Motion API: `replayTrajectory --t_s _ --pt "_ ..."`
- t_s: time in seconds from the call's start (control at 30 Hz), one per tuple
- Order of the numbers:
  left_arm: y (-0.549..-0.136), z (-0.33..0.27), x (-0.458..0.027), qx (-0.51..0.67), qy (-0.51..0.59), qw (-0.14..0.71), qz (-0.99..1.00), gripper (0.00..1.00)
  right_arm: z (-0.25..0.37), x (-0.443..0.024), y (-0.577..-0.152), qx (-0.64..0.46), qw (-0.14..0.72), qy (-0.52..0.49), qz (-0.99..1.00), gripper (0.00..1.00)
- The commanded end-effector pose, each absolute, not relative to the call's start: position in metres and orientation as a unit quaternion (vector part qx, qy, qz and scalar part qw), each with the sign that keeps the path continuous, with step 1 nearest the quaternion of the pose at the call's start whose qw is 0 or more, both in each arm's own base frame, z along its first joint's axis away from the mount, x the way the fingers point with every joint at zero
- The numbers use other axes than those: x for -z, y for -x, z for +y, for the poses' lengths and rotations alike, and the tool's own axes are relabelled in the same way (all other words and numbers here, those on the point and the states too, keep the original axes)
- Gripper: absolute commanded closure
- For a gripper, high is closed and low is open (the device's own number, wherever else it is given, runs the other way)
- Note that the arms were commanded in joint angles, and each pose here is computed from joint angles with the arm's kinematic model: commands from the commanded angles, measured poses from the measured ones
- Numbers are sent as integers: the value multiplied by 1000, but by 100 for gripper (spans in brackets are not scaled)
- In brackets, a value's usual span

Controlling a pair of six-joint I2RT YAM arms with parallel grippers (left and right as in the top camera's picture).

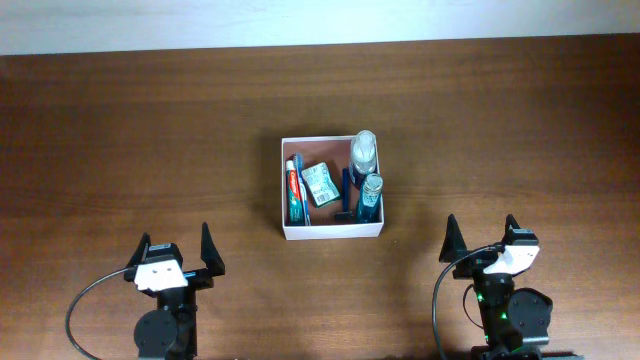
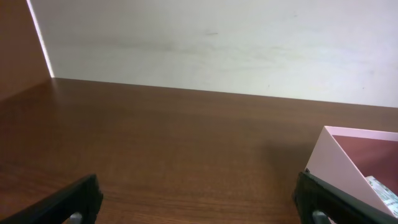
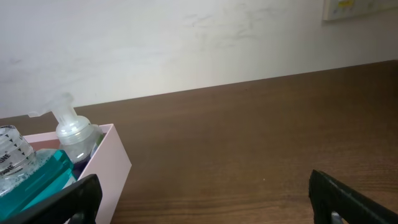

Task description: Pack container

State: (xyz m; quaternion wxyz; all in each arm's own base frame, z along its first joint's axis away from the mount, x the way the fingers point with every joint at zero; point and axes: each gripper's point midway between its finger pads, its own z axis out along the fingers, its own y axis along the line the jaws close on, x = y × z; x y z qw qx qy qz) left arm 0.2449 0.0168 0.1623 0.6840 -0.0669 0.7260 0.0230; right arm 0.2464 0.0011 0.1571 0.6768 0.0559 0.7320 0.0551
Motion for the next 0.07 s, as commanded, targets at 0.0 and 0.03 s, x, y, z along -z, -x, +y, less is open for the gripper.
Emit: replayTrajectory --t_s 0.0,0.03 --pt "-245 16 -161 -26 58 685 726 1 -1 -156 -246 -51 677 -59 732 2" --pt "-245 16 -161 -26 58 685 726 1 -1 -156 -246 -51 677 -59 732 2"
